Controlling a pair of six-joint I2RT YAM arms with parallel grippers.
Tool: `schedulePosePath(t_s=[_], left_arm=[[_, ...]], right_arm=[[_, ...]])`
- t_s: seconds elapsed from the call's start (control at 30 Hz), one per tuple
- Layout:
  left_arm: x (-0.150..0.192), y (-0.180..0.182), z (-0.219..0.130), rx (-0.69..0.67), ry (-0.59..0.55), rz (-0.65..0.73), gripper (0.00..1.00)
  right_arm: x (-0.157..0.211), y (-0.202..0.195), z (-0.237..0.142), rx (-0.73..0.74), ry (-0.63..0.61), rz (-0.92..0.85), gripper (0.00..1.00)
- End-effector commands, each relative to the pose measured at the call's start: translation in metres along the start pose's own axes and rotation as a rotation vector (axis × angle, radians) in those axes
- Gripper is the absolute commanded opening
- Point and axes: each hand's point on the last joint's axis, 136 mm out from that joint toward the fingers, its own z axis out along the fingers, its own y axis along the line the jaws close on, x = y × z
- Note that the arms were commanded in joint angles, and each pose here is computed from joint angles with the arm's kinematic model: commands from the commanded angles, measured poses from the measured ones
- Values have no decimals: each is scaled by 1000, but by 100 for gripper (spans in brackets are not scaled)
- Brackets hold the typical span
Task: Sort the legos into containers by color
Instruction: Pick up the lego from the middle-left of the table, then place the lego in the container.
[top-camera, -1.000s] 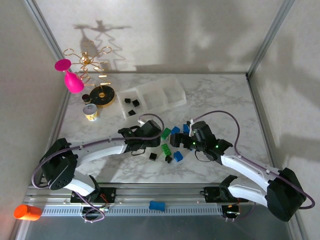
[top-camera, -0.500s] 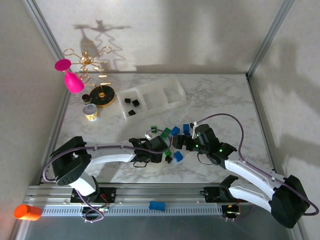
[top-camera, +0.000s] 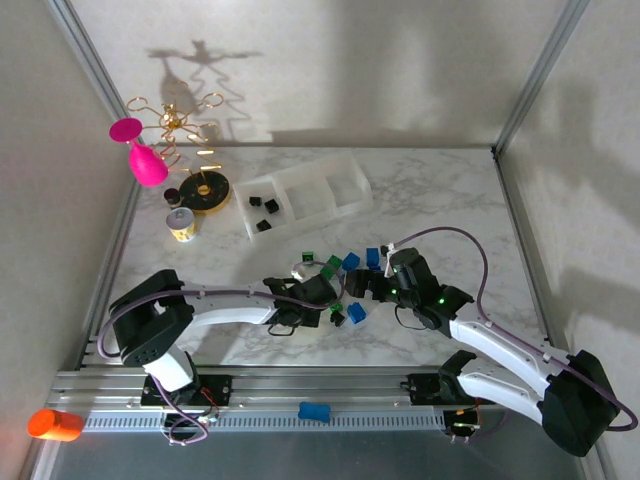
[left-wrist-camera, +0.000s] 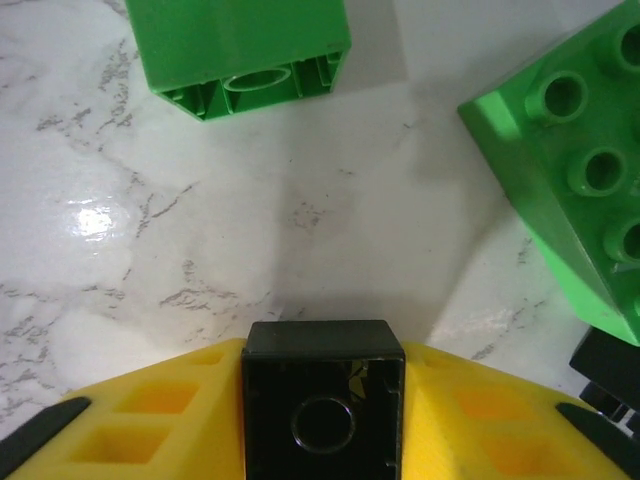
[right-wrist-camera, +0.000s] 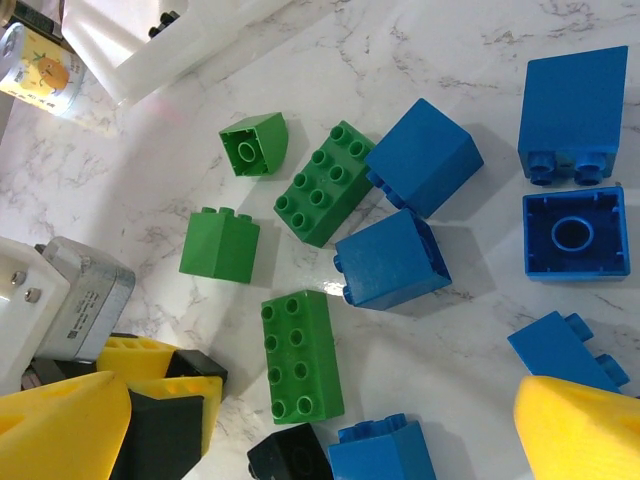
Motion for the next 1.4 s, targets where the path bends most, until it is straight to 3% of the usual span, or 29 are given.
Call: schedulePosePath(t_s=[0.0, 0.37, 0.53, 0.8, 1.07, 1.37], left_arm=[[5, 7, 1, -25, -4, -3, 34], [-38, 14, -36, -44, -122, -35, 33], [-85, 38, -61, -85, -229, -89, 35], [-188, 92, -96, -206, -421, -203, 35], [-263, 137, -61, -263, -428, -315, 35], [-299, 160, -4, -333, -387, -335, 35]], right_arm=[[0, -6, 2, 20, -7, 9, 99], [-14, 13, 1, -43, -33, -19, 99], [-27, 30, 2, -105, -59, -36, 99], [-48, 54, 14, -174, -85, -33, 99], [-63, 68, 27, -207, -99, -37, 99], [-65, 72, 34, -211, -85, -50, 99]])
